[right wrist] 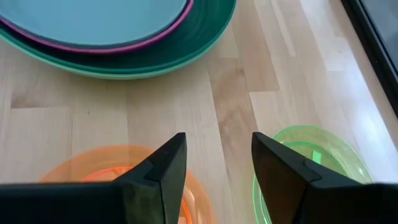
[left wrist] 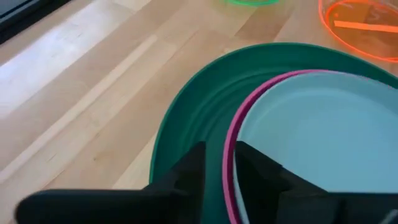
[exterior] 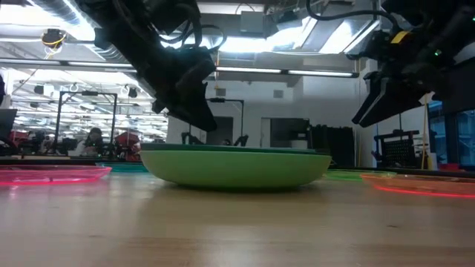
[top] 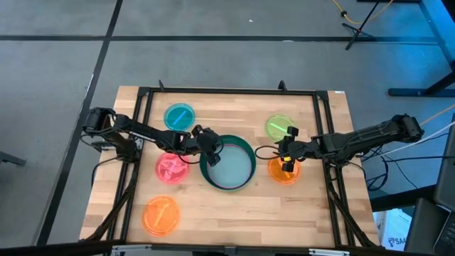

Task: Stack plastic plates
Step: Stack the light blue plate on top of the dark pink plate, then stack the right orange plate on top of the light blue plate

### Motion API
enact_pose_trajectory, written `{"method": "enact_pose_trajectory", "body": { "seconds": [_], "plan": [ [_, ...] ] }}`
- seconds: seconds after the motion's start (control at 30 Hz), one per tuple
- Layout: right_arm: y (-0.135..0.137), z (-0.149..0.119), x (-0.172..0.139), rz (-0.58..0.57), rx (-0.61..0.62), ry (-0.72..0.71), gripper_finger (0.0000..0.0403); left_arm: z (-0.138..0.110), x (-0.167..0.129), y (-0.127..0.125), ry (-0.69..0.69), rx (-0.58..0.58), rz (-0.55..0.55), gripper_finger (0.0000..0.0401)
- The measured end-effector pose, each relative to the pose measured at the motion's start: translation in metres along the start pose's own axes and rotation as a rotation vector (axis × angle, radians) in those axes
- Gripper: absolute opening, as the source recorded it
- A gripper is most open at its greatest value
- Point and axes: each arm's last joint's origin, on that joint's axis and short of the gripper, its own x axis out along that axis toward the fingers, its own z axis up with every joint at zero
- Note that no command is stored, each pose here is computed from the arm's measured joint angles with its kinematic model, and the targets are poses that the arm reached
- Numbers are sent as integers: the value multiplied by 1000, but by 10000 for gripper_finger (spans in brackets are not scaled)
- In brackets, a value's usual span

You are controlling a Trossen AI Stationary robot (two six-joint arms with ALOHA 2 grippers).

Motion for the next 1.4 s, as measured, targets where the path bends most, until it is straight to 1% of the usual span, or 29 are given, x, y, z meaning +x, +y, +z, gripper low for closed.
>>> {"method": "enact_pose_trajectory", "body": {
  "seconds": [0.1, 0.23, 0.3, 0.37, 0.43, 0.53, 0.67, 0.8, 0.9, 0.97, 1.07, 1.2, 1.4],
  "plan": [
    [0, 0, 0, -1, -21, 0, 172, 1, 0, 0, -7, 2, -5, 103],
    [0, 0, 0, 7, -28, 2, 172, 7, -6, -9, -72, -7, -72, 109],
    [0, -1, 0, 8, -40, 6, 172, 9, -10, -18, -121, 31, -130, 108],
    [0, -2, 0, 7, -64, 21, 172, 15, -15, -29, -202, 46, -204, 108],
    [0, -4, 0, 6, -76, 43, 172, 17, -20, -40, -275, 71, -253, 107],
    [-2, -5, 1, 12, -69, 59, 172, 16, -23, -55, -372, 130, -294, 107],
    [-11, -6, 5, 70, -12, 83, 172, 11, -24, -71, -467, 228, -318, 107],
    [-25, -7, 9, 108, 69, 104, 172, 7, -20, -75, -485, 288, -312, 107],
    [-36, -8, 12, 135, 129, 114, 172, 7, -20, -75, -488, 286, -312, 107],
    [-42, -9, 13, 167, 168, 117, 172, 5, -19, -75, -469, 296, -311, 107],
    [-49, -10, 15, 231, 216, 116, 172, -3, -20, -79, -415, 342, -343, 107],
    [-54, -12, 18, 259, 247, 128, 172, -8, -24, -84, -406, 359, -368, 107],
    [-52, -19, 35, 268, 253, 238, 172, -9, -24, -85, -410, 391, -355, 107]
  ]
}}
